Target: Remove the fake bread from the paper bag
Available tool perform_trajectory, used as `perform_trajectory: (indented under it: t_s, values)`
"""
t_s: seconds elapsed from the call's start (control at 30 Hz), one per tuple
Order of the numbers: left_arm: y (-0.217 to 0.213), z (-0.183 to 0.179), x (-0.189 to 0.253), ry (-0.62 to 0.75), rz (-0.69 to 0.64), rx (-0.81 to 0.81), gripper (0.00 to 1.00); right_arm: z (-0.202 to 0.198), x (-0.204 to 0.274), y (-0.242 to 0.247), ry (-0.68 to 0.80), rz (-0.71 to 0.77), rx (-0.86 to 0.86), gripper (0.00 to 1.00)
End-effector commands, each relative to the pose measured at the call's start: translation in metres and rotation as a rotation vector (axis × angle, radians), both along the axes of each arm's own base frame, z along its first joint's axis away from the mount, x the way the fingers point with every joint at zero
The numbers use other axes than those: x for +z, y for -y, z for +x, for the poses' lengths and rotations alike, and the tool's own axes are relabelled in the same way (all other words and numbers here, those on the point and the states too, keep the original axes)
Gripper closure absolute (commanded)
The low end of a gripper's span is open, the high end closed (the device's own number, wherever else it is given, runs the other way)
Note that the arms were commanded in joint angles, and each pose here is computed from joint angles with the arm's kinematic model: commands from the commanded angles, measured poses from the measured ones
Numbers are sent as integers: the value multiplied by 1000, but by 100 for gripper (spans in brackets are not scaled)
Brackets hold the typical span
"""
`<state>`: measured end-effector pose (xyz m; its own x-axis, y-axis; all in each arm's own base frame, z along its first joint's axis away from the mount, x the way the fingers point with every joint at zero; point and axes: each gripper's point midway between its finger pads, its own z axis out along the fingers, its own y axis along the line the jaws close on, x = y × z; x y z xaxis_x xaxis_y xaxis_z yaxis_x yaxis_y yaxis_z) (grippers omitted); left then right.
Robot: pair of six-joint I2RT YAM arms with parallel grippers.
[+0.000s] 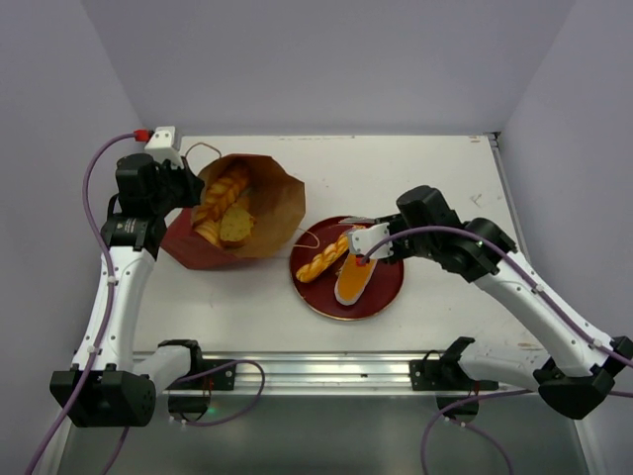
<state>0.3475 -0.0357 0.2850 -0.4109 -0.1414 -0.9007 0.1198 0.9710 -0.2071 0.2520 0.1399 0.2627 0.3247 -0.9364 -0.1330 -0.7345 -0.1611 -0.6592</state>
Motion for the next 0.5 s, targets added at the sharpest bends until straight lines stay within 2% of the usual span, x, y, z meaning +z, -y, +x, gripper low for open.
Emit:
perform_trajectory:
  t_s: [0.0, 0.2, 0.47]
  values:
    - [5, -3, 14, 55, 8, -50, 100, -8, 40, -7, 15, 147, -9, 59]
    - [16, -12, 9, 63, 12, -132, 100, -7, 58, -48, -61, 247, 74, 59]
    - [25, -23, 4, 88, 35, -214, 100, -8, 35, -142, -79, 219, 197, 59]
